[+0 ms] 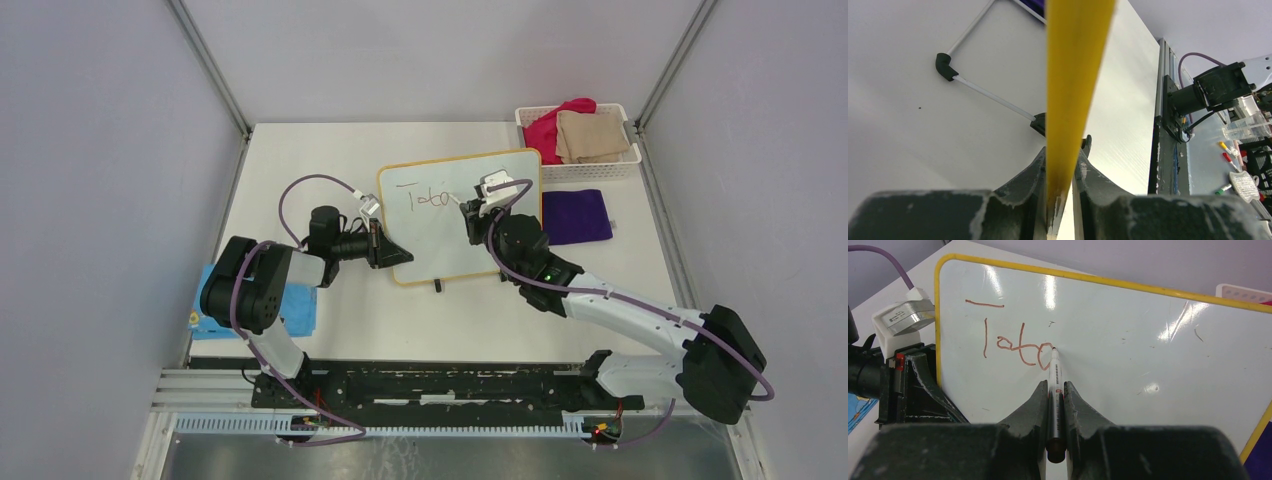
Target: Write a sentence on the whiteboard
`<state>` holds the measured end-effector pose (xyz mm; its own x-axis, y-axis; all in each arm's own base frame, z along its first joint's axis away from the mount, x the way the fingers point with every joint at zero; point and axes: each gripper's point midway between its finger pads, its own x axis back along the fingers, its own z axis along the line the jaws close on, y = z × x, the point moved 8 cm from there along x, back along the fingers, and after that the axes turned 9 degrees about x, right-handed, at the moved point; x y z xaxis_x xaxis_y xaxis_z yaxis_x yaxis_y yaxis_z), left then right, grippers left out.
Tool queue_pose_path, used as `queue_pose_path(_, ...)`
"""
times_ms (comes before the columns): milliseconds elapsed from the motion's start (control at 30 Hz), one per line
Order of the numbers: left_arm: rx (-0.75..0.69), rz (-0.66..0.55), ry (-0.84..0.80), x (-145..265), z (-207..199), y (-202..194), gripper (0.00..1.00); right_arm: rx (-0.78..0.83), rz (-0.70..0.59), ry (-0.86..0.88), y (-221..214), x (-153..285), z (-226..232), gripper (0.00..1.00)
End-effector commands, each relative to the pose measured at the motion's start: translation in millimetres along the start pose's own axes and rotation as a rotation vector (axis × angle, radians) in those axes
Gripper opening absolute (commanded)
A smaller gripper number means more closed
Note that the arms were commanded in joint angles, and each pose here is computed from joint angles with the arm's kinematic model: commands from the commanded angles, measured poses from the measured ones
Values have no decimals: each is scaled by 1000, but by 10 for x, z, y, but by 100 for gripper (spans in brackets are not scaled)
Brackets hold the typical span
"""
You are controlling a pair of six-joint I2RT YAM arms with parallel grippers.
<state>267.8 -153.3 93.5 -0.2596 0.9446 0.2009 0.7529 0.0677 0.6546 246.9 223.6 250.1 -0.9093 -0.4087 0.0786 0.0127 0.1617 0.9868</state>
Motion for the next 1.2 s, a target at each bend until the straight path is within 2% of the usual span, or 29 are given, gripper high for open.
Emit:
queue_pose_path(0,28,43,86,-21,92,-157,2,2,-26,-40,129,-63,-63,0)
queue_pose_path(533,30,48,89,-28,96,-167,2,-19,28,-25,-197,112,-76,0)
queue_pose_path(867,29,52,91,-29,95,-170,2,-44,-66,-45,142,165,-153,0)
queue_pose_path(1167,31,53,94,-31,101,-169,2,-32,-80,-46,258,81,-148,0)
